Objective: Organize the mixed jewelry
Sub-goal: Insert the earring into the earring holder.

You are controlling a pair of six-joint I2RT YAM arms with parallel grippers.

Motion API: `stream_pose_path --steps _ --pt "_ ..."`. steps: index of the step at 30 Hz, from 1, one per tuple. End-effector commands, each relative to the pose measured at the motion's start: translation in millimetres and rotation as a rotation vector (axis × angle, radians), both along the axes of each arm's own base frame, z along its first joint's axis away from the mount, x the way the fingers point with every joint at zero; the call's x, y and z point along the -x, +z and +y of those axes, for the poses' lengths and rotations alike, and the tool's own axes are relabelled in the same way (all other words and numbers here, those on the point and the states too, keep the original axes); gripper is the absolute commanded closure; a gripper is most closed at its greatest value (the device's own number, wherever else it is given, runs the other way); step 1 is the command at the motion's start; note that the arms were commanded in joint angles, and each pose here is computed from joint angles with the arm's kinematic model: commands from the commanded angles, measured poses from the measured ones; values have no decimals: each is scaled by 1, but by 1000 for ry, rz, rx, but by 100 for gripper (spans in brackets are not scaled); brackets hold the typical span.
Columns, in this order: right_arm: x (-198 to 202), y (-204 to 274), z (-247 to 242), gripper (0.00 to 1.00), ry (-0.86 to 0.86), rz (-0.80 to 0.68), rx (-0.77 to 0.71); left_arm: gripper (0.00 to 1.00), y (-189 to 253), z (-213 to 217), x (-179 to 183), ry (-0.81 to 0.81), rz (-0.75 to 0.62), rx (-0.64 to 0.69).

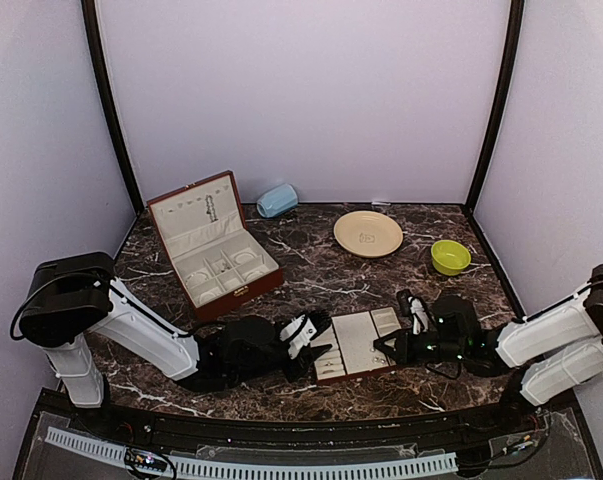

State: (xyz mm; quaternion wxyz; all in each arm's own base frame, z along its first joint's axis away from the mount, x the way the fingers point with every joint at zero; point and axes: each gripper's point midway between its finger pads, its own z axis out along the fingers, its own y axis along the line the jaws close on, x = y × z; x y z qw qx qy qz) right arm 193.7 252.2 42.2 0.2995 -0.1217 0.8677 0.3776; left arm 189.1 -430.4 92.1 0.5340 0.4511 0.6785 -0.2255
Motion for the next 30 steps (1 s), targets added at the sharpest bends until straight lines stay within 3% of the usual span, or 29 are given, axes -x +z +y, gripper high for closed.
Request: stream_pose_path --steps 1,16,30 --pt "9 -13 -8 91 5 8 58 64 12 1 -3 4 -15 25" --pt "13 -12 -14 85 15 -4 110 64 13 2 -3 9 -20 28" --pt "12 0 -11 72 12 -14 87 64 14 4 -3 10 -22 34"
